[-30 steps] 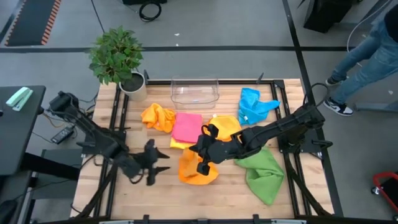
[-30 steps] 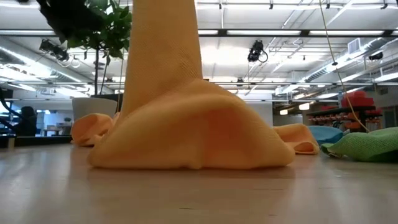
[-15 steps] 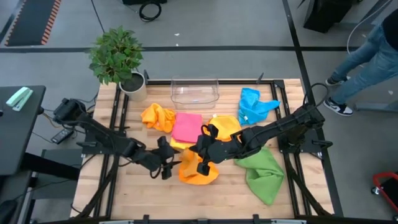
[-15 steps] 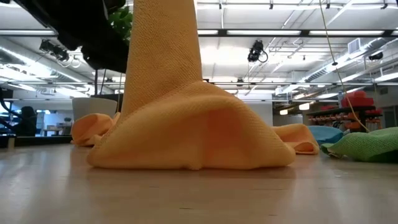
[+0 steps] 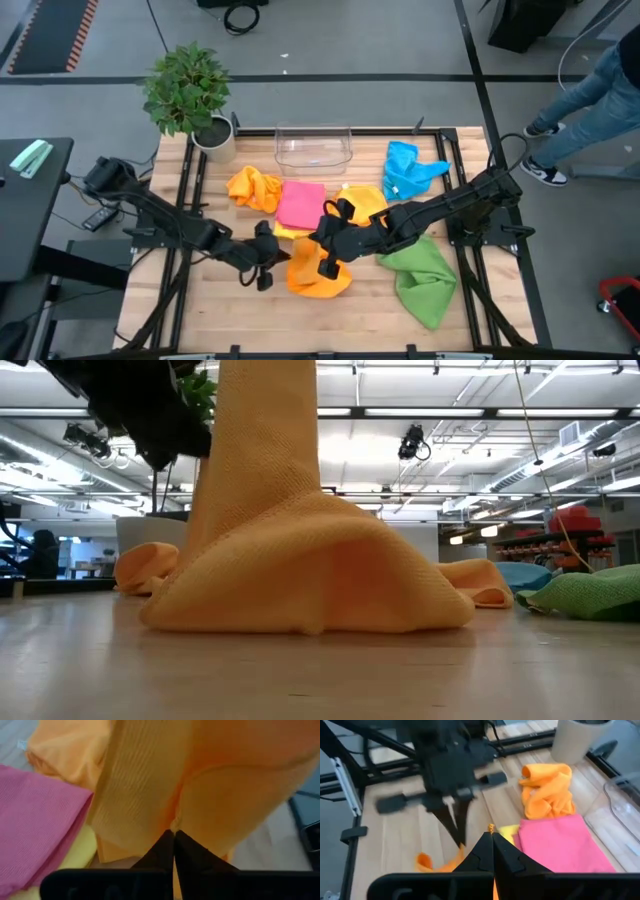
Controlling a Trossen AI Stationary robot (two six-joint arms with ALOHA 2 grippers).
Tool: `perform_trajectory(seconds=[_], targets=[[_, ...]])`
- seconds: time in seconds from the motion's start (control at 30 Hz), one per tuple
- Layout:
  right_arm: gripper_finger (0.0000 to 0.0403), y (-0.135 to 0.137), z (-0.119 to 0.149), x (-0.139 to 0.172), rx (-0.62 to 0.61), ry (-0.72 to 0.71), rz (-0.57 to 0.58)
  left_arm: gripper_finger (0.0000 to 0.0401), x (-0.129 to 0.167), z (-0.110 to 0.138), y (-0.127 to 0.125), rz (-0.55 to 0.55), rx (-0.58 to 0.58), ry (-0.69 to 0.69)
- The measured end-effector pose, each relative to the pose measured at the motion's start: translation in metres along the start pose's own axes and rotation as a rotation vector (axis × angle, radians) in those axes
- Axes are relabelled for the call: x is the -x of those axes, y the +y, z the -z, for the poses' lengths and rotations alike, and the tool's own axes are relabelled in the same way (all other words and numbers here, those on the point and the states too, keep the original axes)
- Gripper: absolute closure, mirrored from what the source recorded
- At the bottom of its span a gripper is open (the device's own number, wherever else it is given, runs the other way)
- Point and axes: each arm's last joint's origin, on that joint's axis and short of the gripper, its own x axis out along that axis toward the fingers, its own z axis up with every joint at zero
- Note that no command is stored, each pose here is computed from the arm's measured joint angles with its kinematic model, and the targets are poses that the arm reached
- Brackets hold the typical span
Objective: Fold microfiber towels
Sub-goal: Fold the bottom orange microfiber cloth
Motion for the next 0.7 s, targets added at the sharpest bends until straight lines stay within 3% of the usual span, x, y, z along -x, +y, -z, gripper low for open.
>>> perform_trajectory(seconds=[0.13,0.33,0.53,0.7], targets=[[0.0403,-0.006,0.006,0.002,-0.044,0.040,0.090,0.0394,0.022,-0.011,-0.005,0.037,-0.011,-0.002],[0.0403,-0.016,0.007,0.023,-0.181,0.027,0.194,0.0396,0.089,-0.044,-0.013,0.031,-0.056,-0.017],[0.0403,-0.030,-0.011,0.051,-0.418,-0.144,0.234,0.0398,0.156,-0.086,-0.005,-0.063,-0.089,-0.116],[0.0403,-0.051,-0.032,0.076,-0.532,-0.330,0.303,0.0399,0.188,-0.115,0.008,-0.164,-0.154,-0.182]])
